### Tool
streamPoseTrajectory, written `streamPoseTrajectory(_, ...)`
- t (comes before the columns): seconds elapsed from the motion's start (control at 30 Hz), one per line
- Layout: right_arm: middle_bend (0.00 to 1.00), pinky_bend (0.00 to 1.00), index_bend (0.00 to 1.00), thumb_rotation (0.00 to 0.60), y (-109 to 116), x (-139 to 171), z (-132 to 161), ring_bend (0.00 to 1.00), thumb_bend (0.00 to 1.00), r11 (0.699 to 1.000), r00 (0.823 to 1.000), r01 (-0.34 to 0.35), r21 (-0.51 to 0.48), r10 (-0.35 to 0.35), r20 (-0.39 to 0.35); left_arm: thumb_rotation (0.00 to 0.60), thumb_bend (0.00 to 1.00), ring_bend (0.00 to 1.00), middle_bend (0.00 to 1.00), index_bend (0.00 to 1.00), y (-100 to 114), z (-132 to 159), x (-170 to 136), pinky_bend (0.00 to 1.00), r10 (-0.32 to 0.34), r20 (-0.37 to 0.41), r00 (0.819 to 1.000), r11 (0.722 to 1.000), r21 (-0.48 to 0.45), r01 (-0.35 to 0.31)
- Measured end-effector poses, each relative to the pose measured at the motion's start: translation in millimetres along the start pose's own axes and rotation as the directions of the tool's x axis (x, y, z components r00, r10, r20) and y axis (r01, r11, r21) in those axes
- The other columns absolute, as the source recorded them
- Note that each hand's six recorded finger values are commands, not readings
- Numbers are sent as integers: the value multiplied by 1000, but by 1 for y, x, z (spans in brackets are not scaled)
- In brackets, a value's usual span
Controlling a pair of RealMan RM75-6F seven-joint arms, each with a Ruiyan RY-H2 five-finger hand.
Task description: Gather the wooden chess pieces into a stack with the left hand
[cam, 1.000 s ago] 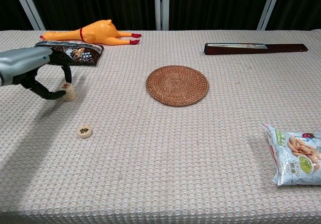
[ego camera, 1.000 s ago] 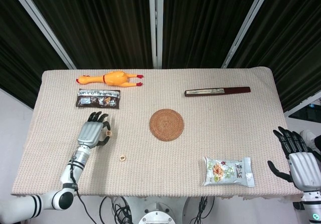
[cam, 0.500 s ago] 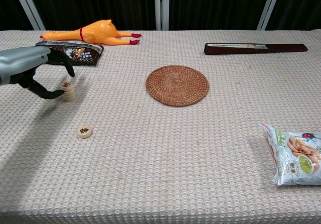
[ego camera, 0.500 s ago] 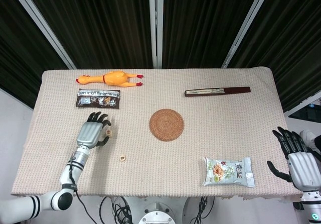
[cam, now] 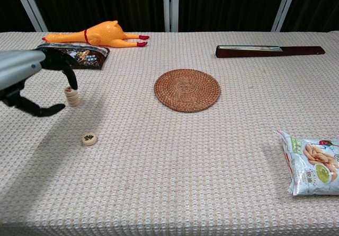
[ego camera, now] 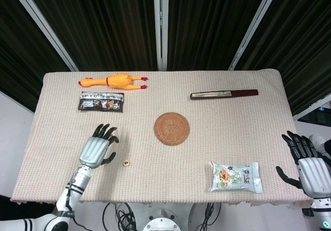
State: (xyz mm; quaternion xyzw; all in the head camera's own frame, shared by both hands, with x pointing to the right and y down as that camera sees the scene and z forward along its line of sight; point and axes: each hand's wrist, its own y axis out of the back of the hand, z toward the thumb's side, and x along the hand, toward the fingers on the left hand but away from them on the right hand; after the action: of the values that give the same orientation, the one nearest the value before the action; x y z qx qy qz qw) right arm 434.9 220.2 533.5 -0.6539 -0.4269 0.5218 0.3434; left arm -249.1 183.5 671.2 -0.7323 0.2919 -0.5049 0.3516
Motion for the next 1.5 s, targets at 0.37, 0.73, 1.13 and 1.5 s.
streamPoseTrajectory(0.37,0,0,0,600,3,3,0,0,252,1000,1000,9,-10,-10,-6,600,329,0,97,380,-47,16,-13,0,-21,34,999,999,36,20)
streamPoseTrajectory(0.73,0,0,0,600,2,2,-1,0,252,1000,1000,3,-10,-3,-5,600,325,0,98,367,-57,23,-15,0,-41,55,998,999,18,40)
streamPoseTrajectory(1.13,0,0,0,600,0,0,-1,0,252,1000,1000,-6,-5,6,0,600,324,0,98,389,-62,26,-5,0,-65,66,996,998,0,65)
streamPoseTrajectory(1.5,0,0,0,600,1,1,-1,0,252,1000,1000,0,-9,0,-1,600,324,0,102,457,-65,26,-3,0,-77,65,995,997,-14,78)
